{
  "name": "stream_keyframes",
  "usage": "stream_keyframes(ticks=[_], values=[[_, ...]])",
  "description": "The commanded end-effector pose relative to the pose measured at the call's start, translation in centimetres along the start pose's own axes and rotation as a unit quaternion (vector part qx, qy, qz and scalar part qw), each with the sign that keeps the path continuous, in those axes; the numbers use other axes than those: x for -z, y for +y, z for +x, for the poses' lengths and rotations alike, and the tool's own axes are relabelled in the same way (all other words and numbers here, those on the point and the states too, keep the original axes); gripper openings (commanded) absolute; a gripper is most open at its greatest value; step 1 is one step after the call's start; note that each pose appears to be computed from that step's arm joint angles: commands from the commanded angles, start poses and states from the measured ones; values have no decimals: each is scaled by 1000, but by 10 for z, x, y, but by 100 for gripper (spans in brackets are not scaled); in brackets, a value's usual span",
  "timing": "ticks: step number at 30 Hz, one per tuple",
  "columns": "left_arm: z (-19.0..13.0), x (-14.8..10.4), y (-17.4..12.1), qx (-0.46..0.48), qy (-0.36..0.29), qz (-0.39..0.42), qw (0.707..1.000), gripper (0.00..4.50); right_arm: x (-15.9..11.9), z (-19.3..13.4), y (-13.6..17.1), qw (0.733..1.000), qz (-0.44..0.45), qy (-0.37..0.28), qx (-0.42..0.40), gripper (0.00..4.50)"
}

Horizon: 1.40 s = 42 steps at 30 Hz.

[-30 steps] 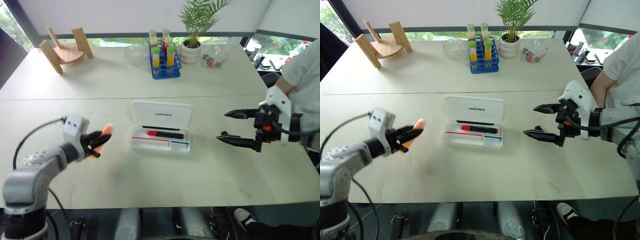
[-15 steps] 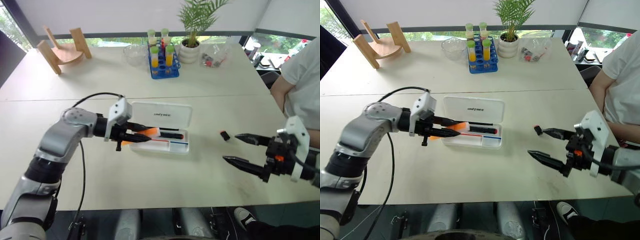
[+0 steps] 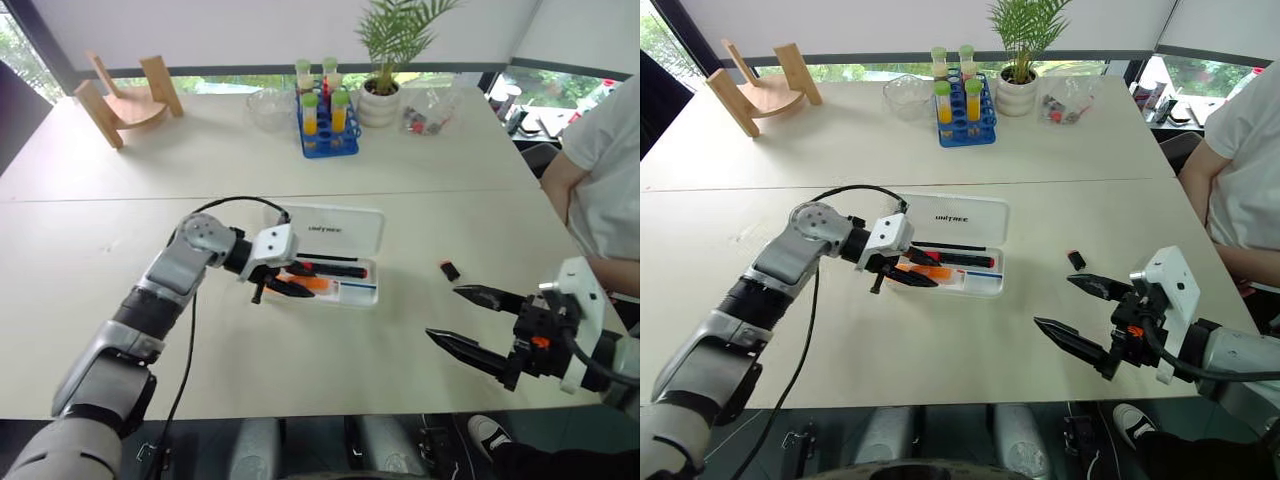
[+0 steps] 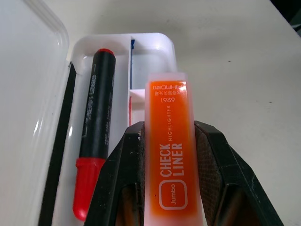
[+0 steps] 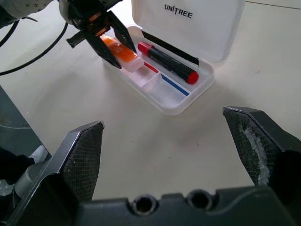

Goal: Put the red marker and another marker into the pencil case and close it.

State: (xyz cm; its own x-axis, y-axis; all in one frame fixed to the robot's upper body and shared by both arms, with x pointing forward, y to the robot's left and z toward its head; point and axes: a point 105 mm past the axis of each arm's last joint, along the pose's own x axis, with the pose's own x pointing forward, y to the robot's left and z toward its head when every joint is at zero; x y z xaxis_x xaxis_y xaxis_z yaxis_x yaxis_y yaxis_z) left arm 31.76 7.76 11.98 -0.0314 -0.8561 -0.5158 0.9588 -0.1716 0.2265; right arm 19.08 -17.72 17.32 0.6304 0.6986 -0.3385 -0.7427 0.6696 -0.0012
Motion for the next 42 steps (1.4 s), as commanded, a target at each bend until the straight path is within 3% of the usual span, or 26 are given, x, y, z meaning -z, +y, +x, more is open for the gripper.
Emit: stream_keyframes(ticks=[1,8,15,16,22,28,34,42], values=[[2,-2,4,2,11,31,999,85,-6,1,6,1000,-20,-8,-7,450],[3,3,5,8,21,27,999,85,-6,2,4,1000,-22,-4,-4,450],[-1,2,5,4,25,18,1000,432,-5,1,0,1000,-27,4,-1,450],[-2,1,6,1,22,19,1000,445,-5,0,-1,1000,-27,5,0,450],[-25,-32,6,-32,-49,-8,998,445,-3,2,-12,1000,-25,9,15,450],[-69,-64,-3,-96,-110,-44,988,445,6,16,-41,996,-26,30,77,450],[-108,-70,-35,-154,-114,-90,977,445,19,36,-85,983,-25,53,172,450],[-117,-72,-68,-194,-110,-130,966,445,44,60,-117,974,-1,97,203,450]])
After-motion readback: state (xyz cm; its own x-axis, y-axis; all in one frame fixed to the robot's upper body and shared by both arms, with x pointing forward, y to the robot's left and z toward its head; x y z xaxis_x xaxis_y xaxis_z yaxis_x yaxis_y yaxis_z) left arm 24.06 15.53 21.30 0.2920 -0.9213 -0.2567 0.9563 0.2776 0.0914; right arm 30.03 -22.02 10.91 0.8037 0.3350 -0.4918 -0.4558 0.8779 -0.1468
